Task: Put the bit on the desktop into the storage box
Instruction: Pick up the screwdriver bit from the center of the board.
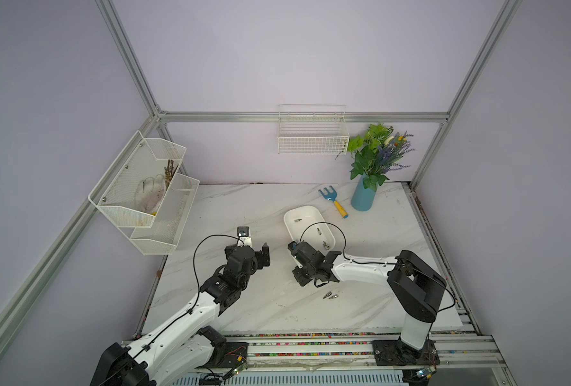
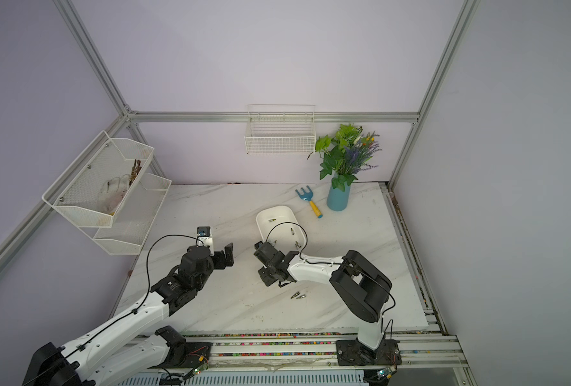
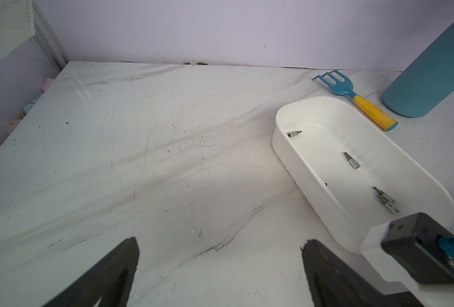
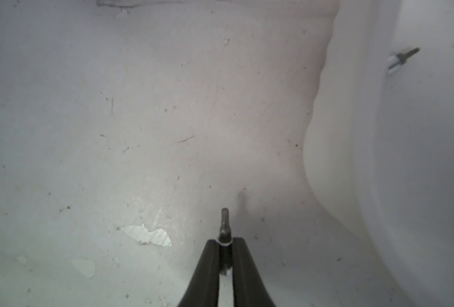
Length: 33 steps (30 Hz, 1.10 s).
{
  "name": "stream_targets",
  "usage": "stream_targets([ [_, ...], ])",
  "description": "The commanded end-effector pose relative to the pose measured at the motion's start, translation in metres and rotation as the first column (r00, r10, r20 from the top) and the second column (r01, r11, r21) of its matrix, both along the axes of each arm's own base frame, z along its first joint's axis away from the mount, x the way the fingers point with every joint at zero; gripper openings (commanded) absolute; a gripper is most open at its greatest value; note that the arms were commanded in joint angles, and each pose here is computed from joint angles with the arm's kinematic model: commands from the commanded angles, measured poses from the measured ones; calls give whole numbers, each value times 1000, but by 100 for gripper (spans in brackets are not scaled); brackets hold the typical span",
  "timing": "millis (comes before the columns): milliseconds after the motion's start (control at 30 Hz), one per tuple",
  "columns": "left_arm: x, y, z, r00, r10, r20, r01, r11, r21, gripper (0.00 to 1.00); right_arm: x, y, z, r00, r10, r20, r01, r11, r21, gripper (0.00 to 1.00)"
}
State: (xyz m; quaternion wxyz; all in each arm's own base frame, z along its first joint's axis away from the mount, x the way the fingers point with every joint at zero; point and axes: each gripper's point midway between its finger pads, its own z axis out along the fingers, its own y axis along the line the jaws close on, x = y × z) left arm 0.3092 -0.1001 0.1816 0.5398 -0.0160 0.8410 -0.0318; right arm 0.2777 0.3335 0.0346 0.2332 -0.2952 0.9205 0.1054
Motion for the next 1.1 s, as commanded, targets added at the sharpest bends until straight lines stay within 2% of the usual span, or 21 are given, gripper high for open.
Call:
stream_targets([
  [0,5,0,17,999,10,51,-9,1000,-21,100,0,0,-6,1000,-16,-20,15,999,-40,16],
  [167,4,1,17,998,12,54,-11,1000,-23,100,-1,-5,-14,998,-26,-49,22,996,-90,19],
  [467,4,1,17,999,13,53,-11,1000,-24,100,-7,-13,-17,994,-44,-102,26,985,-170,19],
  [733,4,2,18,998,16,56,-15,1000,-24,100,-12,-14,-24,986,-48,-158,13,977,-213,13],
  [867,3,2,18,998,17,57,-16,1000,-24,100,-14,-13,-22,983,-47,-175,10,978,-208,12],
  [1067,3,2,18,998,17,58,-15,1000,-24,100,-9,-9,4,990,-51,-130,29,987,-160,12],
])
